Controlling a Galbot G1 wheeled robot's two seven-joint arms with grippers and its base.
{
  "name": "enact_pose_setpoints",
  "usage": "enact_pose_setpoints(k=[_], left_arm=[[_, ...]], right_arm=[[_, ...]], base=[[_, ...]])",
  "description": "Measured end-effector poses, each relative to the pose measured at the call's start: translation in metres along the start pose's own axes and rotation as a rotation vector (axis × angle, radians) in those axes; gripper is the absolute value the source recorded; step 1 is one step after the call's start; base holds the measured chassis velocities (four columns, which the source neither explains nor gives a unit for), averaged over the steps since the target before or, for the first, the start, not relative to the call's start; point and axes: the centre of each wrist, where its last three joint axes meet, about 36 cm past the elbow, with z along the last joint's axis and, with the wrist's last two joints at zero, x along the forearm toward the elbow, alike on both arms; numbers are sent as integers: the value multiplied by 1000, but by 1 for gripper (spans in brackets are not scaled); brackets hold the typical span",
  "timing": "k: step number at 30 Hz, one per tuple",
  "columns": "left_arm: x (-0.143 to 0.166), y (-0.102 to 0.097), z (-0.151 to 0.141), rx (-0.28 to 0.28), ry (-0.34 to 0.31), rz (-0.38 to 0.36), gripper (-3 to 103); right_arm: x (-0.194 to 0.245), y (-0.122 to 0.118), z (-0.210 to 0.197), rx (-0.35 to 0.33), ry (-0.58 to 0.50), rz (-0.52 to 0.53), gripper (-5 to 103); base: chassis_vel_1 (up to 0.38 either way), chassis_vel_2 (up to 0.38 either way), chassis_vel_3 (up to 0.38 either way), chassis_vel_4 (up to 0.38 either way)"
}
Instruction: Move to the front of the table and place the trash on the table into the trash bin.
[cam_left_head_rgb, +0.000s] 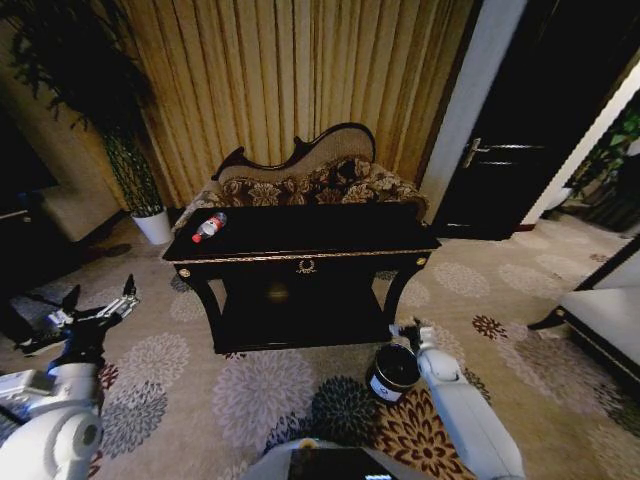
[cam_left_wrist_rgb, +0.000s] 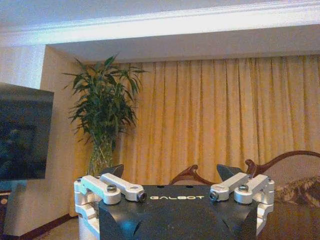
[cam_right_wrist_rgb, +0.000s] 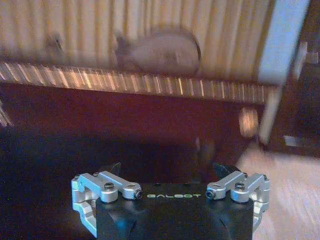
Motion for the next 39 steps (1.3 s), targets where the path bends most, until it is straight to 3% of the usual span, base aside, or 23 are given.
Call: enact_pose_setpoints(k=[7,11,19,34,39], left_arm=[[0,-6,-3,-4,8,15,100],[0,-9,-7,-3,3,23,100],[2,-8,-8,-1,11,23,100],[1,-11,-12,2,20,25,100],[2,-10,-16,-7,70,13,100]], right_arm=[[59,42,-83,30,-215,-116,100],[92,69,-127,-18,-293,-228,100],[96,74,-134,-115,-274,-299,100],[91,74,-125,-112,-279,-277,100],[93,74,-124,-101,-276,-276,100]], base=[[0,0,0,0],[0,0,0,0],[0,0,0,0],[-8,13,11,-9],[-62,61,61,-62]])
